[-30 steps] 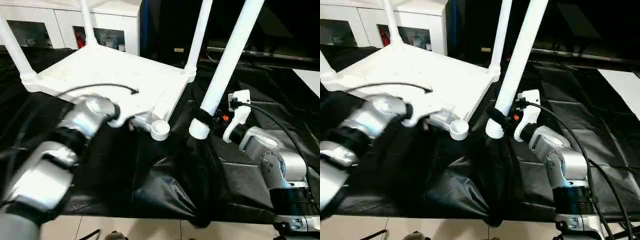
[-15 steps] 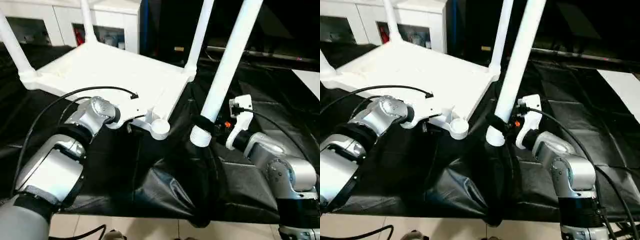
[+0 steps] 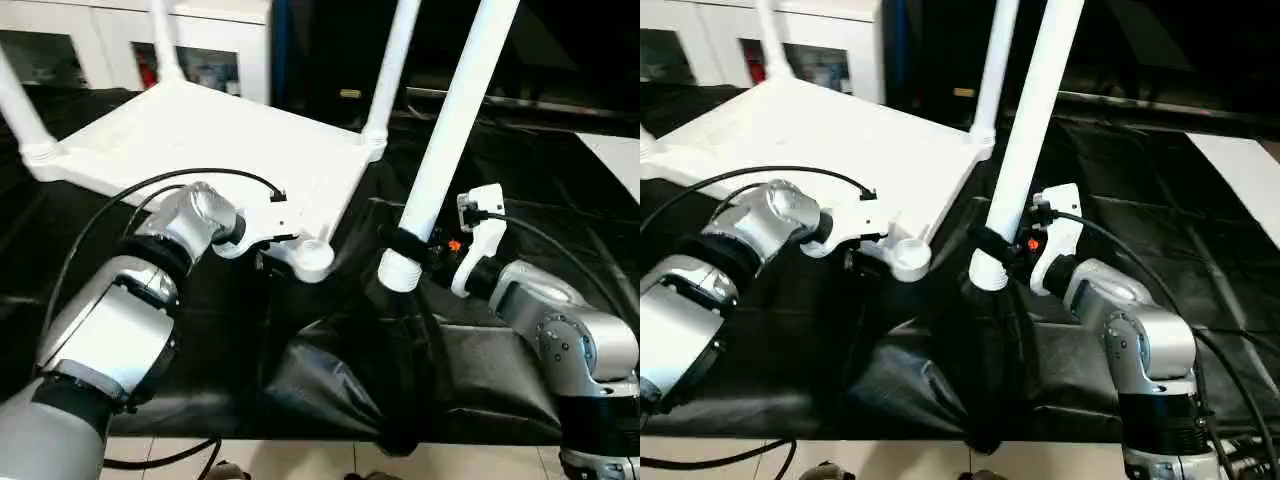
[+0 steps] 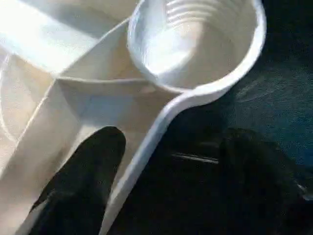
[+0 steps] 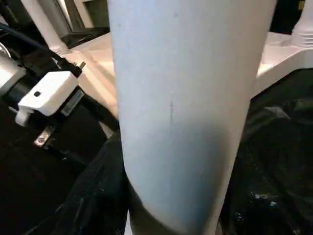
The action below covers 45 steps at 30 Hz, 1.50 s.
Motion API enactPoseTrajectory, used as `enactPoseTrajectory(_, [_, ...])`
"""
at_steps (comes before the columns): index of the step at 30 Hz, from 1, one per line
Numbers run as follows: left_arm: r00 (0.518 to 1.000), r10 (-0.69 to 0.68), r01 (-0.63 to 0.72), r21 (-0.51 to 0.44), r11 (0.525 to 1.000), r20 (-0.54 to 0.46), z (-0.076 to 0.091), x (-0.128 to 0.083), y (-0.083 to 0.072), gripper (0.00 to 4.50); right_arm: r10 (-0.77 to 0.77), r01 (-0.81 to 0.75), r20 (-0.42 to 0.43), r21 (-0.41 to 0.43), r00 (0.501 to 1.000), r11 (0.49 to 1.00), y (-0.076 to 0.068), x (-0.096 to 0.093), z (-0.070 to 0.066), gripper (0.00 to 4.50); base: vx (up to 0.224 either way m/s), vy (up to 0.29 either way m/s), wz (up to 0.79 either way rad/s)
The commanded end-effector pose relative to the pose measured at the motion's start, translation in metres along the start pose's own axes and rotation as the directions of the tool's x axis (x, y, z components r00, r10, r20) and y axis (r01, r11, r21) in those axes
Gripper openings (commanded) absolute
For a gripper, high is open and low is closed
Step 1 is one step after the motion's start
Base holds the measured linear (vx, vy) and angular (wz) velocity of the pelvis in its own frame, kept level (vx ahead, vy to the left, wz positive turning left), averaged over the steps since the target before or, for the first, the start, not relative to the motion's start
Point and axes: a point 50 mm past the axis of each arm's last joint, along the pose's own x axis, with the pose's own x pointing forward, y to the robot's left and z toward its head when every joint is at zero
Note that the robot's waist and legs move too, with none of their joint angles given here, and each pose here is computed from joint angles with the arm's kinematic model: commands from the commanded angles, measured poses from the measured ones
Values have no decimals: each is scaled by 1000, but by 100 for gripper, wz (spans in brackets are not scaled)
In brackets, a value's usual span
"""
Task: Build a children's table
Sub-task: Insert table leg to table base
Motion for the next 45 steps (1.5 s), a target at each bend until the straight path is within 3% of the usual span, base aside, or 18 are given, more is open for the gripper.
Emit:
enactPoseTrajectory(1, [993,-106,105,-18,994,-45,-6,1,-6,351,-20,21,34,-31,999,999,-4,-2,12,191,0,0,0])
enactPoseTrajectory(4, [988,-148,147,-34,989,-47,-4,-2,-7,342,-26,27,43,-35,999,999,-6,0,12,191,0,0,0])
enactPoseTrajectory(6, [987,-147,145,-32,989,-65,-5,-3,-7,307,-28,30,47,-36,999,999,-6,1,12,191,0,0,0])
enactPoseTrajectory(14, [981,-137,130,-63,990,-136,-22,2,-12,238,-32,35,59,-44,998,998,-4,7,8,191,0,0,0])
enactPoseTrajectory(18, [982,-139,128,-96,987,-124,-25,5,-15,213,-24,26,64,-34,998,999,-2,8,6,191,0,0,0])
enactPoseTrajectory(24, [988,-147,134,-196,971,-53,-29,12,-21,167,-8,8,47,-14,999,1000,3,8,-4,191,0,0,0])
enactPoseTrajectory(27, [988,-154,155,-291,944,25,-31,21,-30,150,-10,10,41,-5,999,1000,6,9,-11,191,0,0,0])
enactPoseTrajectory(33, [988,-112,145,-385,911,105,-27,28,-35,126,-16,16,46,1,999,1000,6,10,-12,191,0,0,0])
enactPoseTrajectory(42, [973,61,75,-558,827,221,-4,48,-44,86,-50,49,49,25,998,998,5,11,-14,191,0,0,0])
enactPoseTrajectory(45, [958,116,39,-519,854,262,6,52,-47,78,-67,66,39,31,997,997,3,12,-16,191,0,0,0])
